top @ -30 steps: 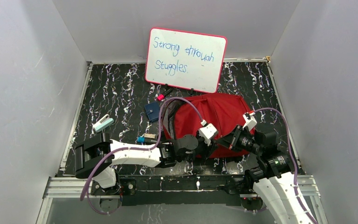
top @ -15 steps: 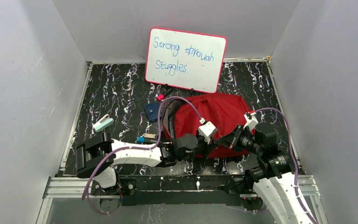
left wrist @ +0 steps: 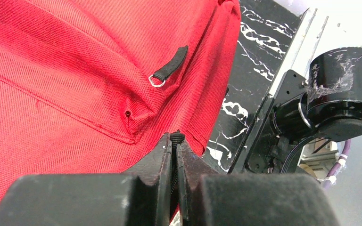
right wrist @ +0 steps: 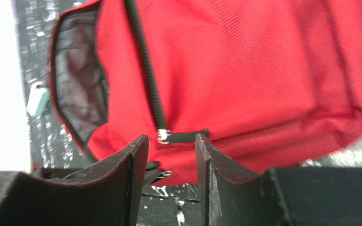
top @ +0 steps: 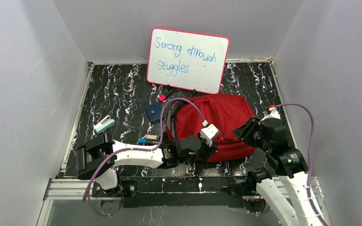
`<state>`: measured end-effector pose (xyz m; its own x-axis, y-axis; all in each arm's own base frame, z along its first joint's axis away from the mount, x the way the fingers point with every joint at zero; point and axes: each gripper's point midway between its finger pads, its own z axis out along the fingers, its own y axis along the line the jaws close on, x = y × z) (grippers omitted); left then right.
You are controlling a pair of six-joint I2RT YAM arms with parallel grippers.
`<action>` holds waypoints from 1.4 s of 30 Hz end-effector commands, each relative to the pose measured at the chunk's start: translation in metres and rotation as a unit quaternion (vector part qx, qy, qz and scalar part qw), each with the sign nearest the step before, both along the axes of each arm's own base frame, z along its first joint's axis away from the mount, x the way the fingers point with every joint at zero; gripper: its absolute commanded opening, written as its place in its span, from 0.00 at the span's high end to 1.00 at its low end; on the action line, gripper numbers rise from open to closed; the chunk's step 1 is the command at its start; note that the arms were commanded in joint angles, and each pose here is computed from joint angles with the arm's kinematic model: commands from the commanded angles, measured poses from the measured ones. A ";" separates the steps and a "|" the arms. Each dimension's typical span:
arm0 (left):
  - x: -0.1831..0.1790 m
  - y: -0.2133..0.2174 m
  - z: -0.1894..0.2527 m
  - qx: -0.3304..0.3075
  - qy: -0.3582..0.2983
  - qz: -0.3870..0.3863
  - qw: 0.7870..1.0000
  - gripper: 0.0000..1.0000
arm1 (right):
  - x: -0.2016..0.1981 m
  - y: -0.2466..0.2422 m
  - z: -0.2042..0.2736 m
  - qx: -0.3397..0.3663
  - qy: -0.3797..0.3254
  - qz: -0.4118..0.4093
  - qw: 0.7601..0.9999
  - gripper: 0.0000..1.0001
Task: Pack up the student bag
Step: Zip the student bag at the center of the board.
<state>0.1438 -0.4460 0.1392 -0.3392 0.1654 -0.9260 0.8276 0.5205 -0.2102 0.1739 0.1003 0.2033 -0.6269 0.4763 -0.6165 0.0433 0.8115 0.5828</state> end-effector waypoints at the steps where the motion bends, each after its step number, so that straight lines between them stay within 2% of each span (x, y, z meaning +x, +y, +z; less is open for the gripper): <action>1: 0.008 0.007 0.029 -0.016 -0.019 0.013 1.000 1.00 | -0.009 -0.041 -0.018 -0.054 0.062 -0.111 0.990 0.49; 8: 0.009 0.009 0.031 -0.006 -0.028 0.011 1.000 1.00 | -0.033 -0.038 -0.048 -0.025 0.148 -0.135 0.979 0.45; 15: 0.007 0.003 0.033 -0.005 -0.031 -0.003 1.000 1.00 | -0.041 -0.016 -0.072 0.026 0.175 -0.103 0.979 0.48; 19: 0.004 0.000 0.032 -0.004 -0.028 -0.014 0.999 1.00 | -0.034 -0.002 -0.080 0.062 0.182 -0.094 0.977 0.47; 26: -0.001 -0.001 0.031 -0.002 -0.027 -0.028 0.999 1.00 | -0.017 0.002 -0.066 0.103 0.137 -0.112 0.979 0.48; 42: -0.002 -0.003 0.028 0.002 -0.028 -0.035 0.999 1.00 | -0.017 -0.004 -0.087 0.087 0.151 -0.130 0.976 0.51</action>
<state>0.1374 -0.4420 0.1398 -0.3022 0.2447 -0.9213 0.8670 0.4724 -0.1589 0.1475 0.0997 0.1200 -0.6432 0.7033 -0.3027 0.4111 0.6507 0.6384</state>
